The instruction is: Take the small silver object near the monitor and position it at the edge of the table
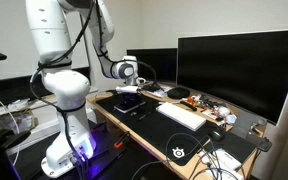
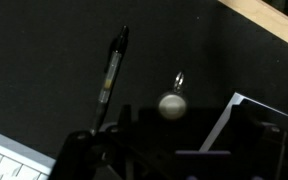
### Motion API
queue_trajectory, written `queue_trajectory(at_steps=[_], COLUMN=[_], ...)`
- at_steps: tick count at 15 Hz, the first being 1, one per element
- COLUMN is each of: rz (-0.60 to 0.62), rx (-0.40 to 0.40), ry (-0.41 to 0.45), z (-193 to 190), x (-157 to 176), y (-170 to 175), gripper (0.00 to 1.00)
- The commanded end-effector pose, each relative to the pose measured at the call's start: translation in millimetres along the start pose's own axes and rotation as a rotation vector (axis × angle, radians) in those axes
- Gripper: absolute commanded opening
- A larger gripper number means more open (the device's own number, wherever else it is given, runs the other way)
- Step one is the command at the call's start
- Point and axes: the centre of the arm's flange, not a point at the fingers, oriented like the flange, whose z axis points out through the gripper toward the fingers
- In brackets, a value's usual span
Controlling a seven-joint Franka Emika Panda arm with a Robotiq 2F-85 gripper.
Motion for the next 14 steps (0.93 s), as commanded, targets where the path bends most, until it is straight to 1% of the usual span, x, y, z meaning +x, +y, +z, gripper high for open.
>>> queue_trajectory(at_steps=[1, 8, 14], rz=[0.018, 0.116, 0.169], rx=[0.007, 0.016, 0.019], ry=[0.062, 0.142, 0.163], z=[-26.9, -60.7, -78.3], x=[-10.9, -10.4, -5.9], y=[12.0, 39.3, 61.7], gripper=[1.00, 1.00, 1.00])
